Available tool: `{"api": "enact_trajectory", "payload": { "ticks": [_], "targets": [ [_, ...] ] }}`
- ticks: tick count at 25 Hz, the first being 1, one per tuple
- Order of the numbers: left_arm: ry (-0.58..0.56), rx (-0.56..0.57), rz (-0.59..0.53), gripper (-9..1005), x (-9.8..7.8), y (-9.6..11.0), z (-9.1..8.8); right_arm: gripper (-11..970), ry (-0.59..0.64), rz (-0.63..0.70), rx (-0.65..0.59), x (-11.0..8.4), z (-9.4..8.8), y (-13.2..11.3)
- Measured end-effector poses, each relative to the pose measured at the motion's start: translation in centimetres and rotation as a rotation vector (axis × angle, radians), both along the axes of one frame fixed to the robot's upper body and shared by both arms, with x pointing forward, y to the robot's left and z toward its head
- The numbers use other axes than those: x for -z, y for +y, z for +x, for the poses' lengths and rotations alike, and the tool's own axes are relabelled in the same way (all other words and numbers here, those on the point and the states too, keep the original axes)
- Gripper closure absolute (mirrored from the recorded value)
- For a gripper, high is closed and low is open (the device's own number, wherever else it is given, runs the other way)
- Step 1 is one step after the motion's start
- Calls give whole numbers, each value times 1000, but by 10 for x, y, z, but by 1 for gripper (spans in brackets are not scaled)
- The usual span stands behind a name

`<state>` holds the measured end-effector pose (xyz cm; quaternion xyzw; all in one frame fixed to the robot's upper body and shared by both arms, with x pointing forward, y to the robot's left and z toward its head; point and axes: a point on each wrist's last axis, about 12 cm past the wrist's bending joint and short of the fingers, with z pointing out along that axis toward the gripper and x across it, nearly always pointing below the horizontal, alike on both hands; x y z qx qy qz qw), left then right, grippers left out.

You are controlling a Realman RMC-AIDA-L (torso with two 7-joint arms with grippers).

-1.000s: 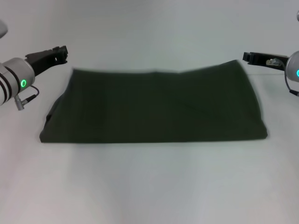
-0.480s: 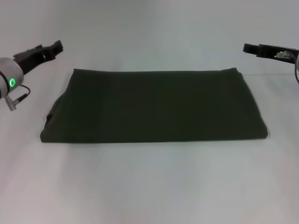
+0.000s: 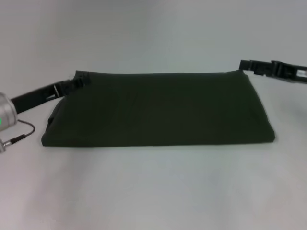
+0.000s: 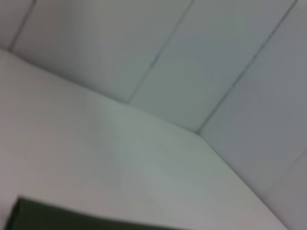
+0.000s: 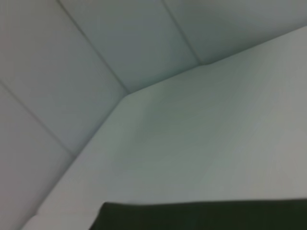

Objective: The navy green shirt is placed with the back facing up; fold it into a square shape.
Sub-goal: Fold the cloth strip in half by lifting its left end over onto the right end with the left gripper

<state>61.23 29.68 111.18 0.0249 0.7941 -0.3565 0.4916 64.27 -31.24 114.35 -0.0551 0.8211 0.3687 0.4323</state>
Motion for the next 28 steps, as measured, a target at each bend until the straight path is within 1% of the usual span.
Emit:
{"api": "enact_trajectory", "payload": {
  "ticks": [1, 6, 9, 15, 19, 22, 25, 28],
  "targets": [
    [32, 23, -15, 170, 1, 3, -10, 174, 6, 16, -12, 1, -4, -2],
    [113, 23, -19, 163, 10, 10, -23, 173, 32, 39, -25, 12, -18, -6],
    [154, -6, -2, 164, 19, 13, -27, 173, 39, 37, -33, 17, -21, -5],
    [188, -61, 16, 165, 33, 19, -36, 184, 48, 38, -38, 22, -25, -3],
    [209, -69, 9, 166, 37, 21, -42, 184, 50, 35, -38, 23, -25, -3],
    [251, -67, 11, 165, 41, 21, -44, 184, 50, 32, -38, 23, -25, -3],
    [290, -62, 28, 166, 43, 21, -44, 184, 52, 26, -46, 23, -24, -1],
    [304, -72, 41, 165, 44, 22, -43, 183, 52, 24, -49, 23, -24, 0]
  ]
}}
